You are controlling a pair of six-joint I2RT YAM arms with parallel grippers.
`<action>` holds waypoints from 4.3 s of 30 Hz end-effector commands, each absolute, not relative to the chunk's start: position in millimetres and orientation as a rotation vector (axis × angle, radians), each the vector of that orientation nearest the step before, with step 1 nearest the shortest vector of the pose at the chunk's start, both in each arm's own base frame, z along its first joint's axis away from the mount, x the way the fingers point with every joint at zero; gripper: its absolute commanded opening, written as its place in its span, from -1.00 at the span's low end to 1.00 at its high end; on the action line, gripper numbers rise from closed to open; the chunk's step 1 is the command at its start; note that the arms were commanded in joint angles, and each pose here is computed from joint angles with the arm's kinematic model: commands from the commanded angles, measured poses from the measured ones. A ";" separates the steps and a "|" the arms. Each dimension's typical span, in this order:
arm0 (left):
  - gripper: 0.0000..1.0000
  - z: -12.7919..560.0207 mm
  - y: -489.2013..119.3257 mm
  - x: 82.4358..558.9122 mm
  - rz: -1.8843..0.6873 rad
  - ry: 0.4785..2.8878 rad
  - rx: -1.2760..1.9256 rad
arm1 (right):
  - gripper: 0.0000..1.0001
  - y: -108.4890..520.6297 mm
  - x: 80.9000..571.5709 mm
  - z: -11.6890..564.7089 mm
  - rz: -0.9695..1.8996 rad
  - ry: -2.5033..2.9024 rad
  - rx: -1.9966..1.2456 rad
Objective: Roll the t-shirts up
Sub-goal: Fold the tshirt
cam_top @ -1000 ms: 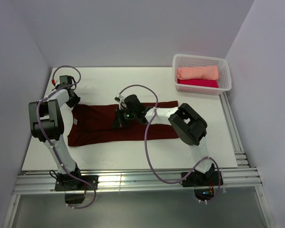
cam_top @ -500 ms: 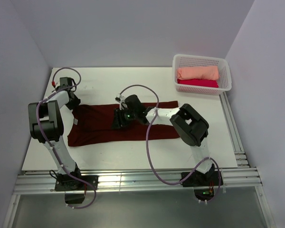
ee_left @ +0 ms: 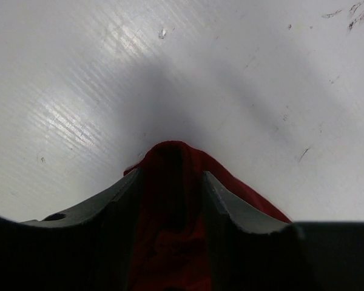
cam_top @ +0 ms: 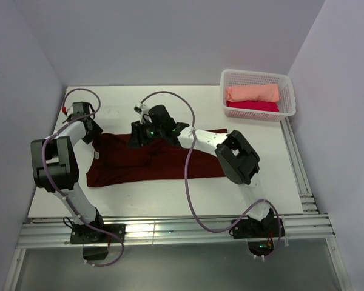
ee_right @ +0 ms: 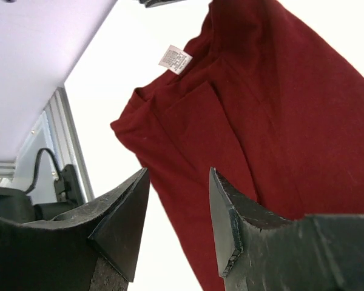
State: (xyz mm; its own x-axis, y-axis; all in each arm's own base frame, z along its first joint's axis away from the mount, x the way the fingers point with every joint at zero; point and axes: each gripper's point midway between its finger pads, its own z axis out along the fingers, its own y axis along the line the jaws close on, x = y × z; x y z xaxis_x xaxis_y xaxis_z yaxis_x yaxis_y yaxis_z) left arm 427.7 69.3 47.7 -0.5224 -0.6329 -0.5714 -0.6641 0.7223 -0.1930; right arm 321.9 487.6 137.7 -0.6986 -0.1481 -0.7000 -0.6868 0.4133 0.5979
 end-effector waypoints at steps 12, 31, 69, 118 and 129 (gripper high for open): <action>0.13 79.6 62.8 431.8 -0.081 2.162 -1.009 | 0.03 531.3 320.2 96.6 1.255 2.161 -0.796; -0.93 54.5 56.4 450.7 -0.130 2.211 -0.985 | 0.08 551.3 334.4 58.9 1.088 2.237 -0.803; -0.99 53.2 71.9 451.5 -0.090 2.220 -1.001 | -0.57 551.1 307.0 57.1 1.080 2.243 -0.883; -0.99 49.0 75.0 450.5 -0.060 2.239 -0.997 | 0.05 527.7 271.1 110.0 1.273 2.186 -0.733; -0.99 46.6 71.2 450.1 -0.054 2.251 -0.986 | 0.15 542.9 284.5 81.4 1.287 2.248 -0.681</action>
State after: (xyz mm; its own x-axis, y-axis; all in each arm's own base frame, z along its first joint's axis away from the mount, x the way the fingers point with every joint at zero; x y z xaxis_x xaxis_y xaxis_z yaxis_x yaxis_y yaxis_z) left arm 436.8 67.3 32.0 -0.5053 -0.6897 -0.5186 -0.6589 0.6964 -0.2843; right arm 276.3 529.8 73.7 -0.7727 -0.2152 -0.5971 -0.6209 0.4517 0.6407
